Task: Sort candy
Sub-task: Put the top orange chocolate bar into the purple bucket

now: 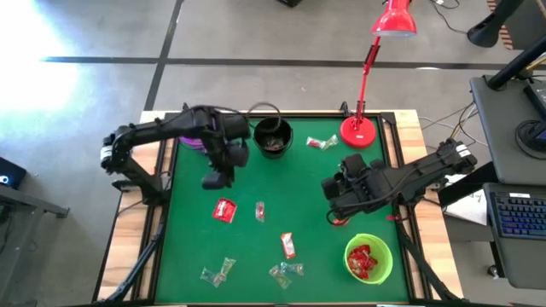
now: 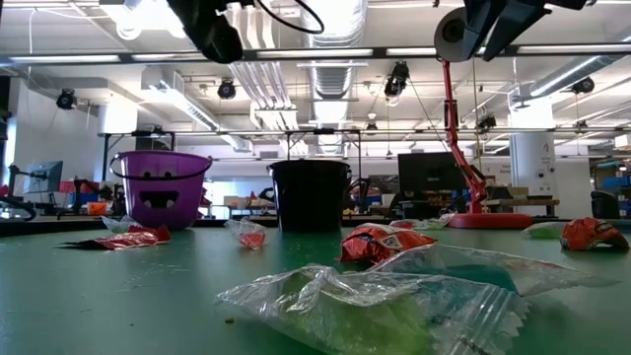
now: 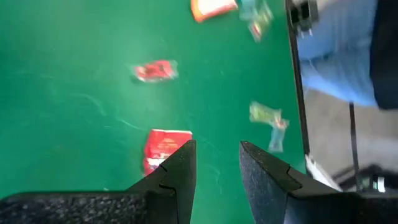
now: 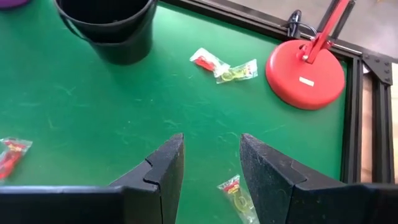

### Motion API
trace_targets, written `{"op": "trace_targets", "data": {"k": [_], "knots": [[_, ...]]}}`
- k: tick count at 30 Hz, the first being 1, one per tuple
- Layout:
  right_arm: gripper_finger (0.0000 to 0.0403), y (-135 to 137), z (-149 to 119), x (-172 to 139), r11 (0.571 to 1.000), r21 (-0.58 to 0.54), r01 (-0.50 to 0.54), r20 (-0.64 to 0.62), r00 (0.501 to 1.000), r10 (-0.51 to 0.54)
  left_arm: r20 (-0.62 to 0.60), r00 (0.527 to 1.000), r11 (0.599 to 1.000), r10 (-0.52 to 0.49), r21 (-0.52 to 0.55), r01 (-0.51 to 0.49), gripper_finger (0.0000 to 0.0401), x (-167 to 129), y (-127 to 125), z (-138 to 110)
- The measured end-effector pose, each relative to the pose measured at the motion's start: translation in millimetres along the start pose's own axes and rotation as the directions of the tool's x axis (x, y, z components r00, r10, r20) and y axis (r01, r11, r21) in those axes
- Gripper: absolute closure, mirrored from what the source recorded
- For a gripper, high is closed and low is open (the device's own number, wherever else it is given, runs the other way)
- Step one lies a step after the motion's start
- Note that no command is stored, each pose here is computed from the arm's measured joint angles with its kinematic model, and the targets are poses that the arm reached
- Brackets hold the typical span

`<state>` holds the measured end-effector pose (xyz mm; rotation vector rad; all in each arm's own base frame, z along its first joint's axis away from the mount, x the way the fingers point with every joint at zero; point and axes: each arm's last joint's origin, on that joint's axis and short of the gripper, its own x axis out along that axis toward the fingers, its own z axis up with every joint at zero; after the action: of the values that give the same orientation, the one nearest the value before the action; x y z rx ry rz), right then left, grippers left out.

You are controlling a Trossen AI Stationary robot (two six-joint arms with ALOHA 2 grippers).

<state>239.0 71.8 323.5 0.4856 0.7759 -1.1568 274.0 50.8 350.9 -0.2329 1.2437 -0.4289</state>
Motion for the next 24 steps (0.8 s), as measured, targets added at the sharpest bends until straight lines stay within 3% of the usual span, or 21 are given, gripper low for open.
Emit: {"op": "trace_targets", "data": {"k": [5, 12, 18, 24], "knots": [[0.0255, 0.6, -3.4, 3.9, 0.998, 0.055, 0.015, 0.0, 1.0, -0.015, -0.053, 0.998, 0.999, 0.031, 0.027, -0.029, 0.0296, 9.7, -4.1, 0.9], [0.0255, 1.0, -3.3, 3.6, 0.999, 0.05, 0.01, 0.0, 1.0, -0.01, -0.061, 0.997, 0.999, 0.04, 0.028, -0.039, 0.0297, 21.4, 3.9, 5.1], [0.0255, 2.0, -3.7, 3.2, 0.998, 0.057, 0.0, -0.001, 1.0, 0.0, -0.117, 0.989, 0.99, 0.094, -0.096, -0.105, 0.0297, 36.0, 13.6, 11.9], [0.0255, 2.4, -3.7, 3.2, 0.999, 0.042, -0.003, -0.001, 1.0, 0.003, -0.137, 0.981, 0.988, 0.139, -0.052, -0.147, 0.0297, 40.2, 18.3, 14.0]]}}
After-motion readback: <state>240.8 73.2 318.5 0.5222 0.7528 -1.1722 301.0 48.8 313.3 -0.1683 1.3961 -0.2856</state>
